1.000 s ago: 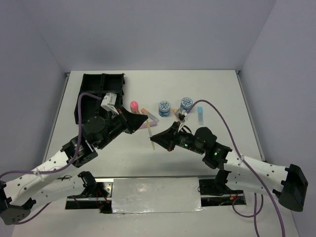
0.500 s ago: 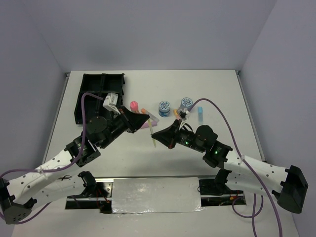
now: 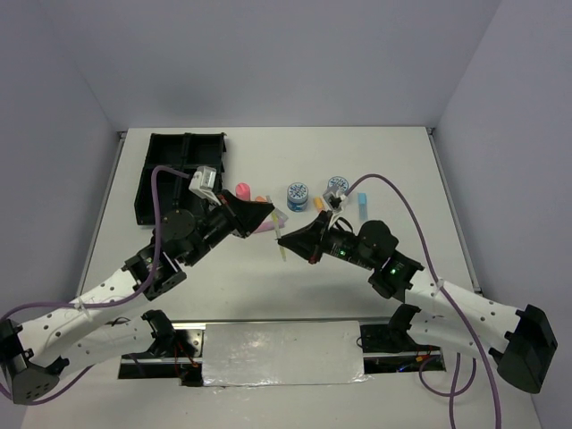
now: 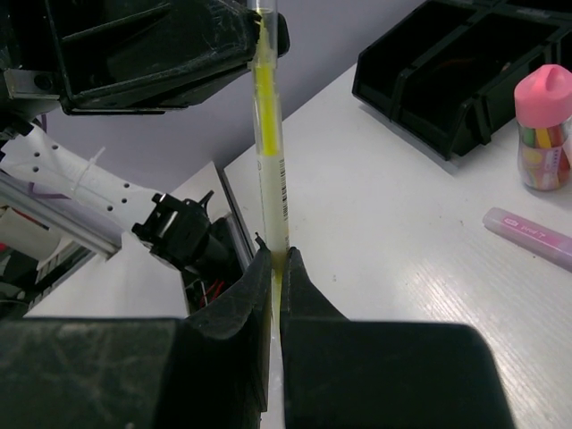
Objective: Sort the stationery into containers
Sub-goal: Close the pen cap on the pen.
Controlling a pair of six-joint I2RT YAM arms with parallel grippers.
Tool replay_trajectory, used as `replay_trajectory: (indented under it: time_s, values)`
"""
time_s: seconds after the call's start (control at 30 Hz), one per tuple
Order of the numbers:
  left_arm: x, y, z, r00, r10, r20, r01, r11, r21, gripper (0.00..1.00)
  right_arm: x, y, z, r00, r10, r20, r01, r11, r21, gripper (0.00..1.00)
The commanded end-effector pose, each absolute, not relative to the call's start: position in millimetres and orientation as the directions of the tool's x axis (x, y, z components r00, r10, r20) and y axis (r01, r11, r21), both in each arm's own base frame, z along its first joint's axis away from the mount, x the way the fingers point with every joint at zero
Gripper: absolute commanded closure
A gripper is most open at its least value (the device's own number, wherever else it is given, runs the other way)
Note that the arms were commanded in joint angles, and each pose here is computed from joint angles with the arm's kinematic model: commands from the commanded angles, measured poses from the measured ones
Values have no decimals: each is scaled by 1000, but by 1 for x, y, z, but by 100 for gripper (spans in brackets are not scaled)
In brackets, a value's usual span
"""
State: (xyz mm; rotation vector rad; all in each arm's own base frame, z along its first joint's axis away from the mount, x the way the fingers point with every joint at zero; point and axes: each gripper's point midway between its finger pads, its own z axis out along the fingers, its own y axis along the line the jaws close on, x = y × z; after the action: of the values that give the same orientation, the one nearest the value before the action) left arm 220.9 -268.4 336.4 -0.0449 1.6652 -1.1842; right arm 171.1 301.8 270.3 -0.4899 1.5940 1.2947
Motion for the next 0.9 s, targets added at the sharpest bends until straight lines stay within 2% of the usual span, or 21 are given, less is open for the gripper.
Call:
replay_trajectory:
  time_s: [0.0, 0.23, 0.33, 0.6, 0.87]
  values:
    - [203, -286, 318, -512, -432, -743, 566, 482, -669, 100, 183, 287, 353, -310, 427, -850, -841, 294, 454, 100]
    - [203, -288, 308, -496, -385, -778, 593, 505, -627, 100, 167, 290, 367, -372, 422, -827, -860, 178, 478, 100]
    - [203, -289, 306, -498, -373, -783, 595, 510, -621, 100, 164, 289, 370, -373, 423, -826, -864, 166, 476, 100]
    - [199, -295, 310, -530, -390, -753, 596, 461, -658, 100, 172, 285, 364, -274, 435, -858, -887, 231, 401, 100]
    - [194, -302, 307, -554, -369, -746, 611, 428, -666, 100, 178, 280, 373, -243, 467, -850, -883, 255, 393, 100]
